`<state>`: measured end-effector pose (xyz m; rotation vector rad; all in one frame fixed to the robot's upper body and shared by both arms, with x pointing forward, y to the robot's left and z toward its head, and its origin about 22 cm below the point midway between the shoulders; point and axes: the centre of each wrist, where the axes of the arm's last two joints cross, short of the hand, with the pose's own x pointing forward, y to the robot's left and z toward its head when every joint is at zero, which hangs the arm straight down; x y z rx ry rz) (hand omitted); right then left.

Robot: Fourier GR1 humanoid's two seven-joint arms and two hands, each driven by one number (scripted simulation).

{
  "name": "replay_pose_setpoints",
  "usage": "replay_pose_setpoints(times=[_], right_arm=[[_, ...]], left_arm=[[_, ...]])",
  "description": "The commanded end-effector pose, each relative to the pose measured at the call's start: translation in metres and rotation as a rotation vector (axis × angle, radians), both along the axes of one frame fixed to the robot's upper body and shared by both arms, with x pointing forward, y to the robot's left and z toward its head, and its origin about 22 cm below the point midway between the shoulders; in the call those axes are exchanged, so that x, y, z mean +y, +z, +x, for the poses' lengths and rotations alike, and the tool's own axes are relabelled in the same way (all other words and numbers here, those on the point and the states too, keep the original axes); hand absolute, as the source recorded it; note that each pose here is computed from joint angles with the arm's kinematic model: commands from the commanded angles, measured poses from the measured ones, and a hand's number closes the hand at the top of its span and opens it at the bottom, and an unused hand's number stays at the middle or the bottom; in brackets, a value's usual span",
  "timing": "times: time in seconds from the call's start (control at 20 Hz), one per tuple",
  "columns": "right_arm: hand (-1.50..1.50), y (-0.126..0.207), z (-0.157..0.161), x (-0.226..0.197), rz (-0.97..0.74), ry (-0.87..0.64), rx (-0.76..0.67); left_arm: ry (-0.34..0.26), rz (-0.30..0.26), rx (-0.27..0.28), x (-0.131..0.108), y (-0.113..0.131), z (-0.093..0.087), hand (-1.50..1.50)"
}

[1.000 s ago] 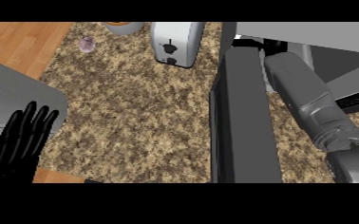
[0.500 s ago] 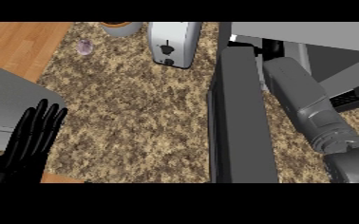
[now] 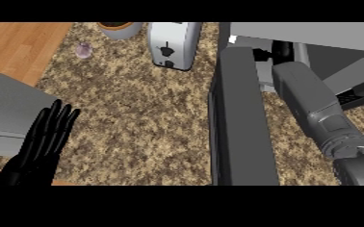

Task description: Pick up the milk, place it into the microwave and close the microwave

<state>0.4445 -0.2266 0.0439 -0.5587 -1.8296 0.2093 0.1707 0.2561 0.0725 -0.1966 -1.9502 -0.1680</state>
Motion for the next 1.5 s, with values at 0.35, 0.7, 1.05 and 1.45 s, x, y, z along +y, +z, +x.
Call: replay_pose_setpoints(times=[0.35, 0.7, 1.05, 1.45], right_arm=[[-1.5, -0.038, -0.02, -0.007, 0.086, 0.093, 0.012], [-1.5, -0.04, -0.023, -0.019, 0.147, 0.122, 0.027], [-1.5, -0.062, -0.034, -0.004, 0.26, 0.236, 0.028], [-1.5, -0.11, -0.074, -0.032, 0.337, 0.284, 0.042]], left_arm=[[0.002, -0.014, 0.003, -0.014, -0.007, 0.003, -1.5], [-0.051, 0.009, 0.024, -0.026, -0.007, 0.009, -1.5], [-0.116, 0.004, 0.082, -0.036, -0.014, 0.018, -1.5], [-0.279, 0.092, 0.106, -0.051, -0.024, 0.03, 1.5]])
